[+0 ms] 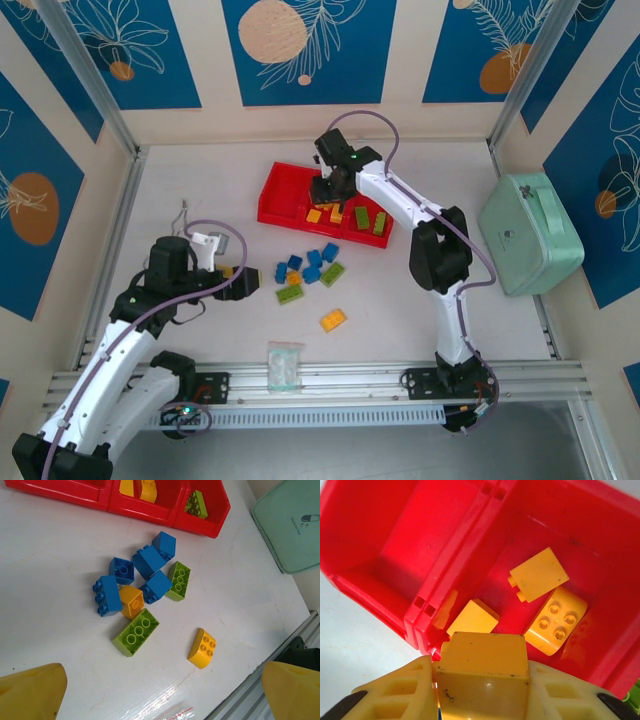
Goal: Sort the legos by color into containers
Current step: Place the lego in the container.
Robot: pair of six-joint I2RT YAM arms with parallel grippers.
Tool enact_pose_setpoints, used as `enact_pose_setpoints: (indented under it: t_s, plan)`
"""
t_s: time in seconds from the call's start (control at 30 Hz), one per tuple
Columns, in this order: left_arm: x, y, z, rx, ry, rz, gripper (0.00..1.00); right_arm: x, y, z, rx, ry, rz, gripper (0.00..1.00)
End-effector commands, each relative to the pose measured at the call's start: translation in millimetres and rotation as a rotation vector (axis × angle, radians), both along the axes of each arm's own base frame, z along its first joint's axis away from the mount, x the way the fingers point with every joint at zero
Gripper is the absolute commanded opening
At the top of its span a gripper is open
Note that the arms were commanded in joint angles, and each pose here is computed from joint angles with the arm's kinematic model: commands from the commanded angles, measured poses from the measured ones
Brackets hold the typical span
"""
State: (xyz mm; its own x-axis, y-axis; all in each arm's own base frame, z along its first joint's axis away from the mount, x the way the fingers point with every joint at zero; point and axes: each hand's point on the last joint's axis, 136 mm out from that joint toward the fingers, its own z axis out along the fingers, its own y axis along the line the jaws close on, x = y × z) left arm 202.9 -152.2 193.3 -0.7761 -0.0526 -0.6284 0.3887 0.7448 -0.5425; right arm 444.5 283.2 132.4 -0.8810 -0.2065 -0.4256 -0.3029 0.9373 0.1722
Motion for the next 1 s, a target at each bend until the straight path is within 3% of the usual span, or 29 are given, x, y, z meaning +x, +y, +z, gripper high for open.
enact_pose_setpoints:
  t_s: [0.0, 0.3, 0.57, 0.7, 0.8, 0.97]
  plan:
    - [-4.3, -1.5, -1.4, 0.009, -0.009, -0.022, 0.99, -3.3, 7.5, -2.8, 0.006, 0.031, 0.040, 0.30]
    - [-4.1, -1.3, -2.4, 0.011, -0.005, -0.020, 0.99, -3.5, 0.6, -10.0, -0.024, 0.042, 0.014, 0.48]
    - [-5.3, -5.2, -4.8, 0.005, 0.020, -0.045, 0.99, -25.4, 3.4, 25.8, 0.041, 0.040, 0.002, 0.78]
    - [-5.4, -6.5, -5.6, 0.001, 0.029, -0.050, 0.99, -53.7, 5.1, 55.6, 0.072, 0.006, 0.049, 0.86]
    - [-5.3, -6.5, -6.1, 0.002, 0.030, -0.050, 0.99, -81.2, -2.6, 70.0, 0.060, -0.037, 0.077, 0.86]
    - [-5.2, -5.5, -4.5, 0.002, 0.021, -0.044, 0.99, -149.5, -3.9, 80.8, 0.086, -0.160, 0.312, 0.87]
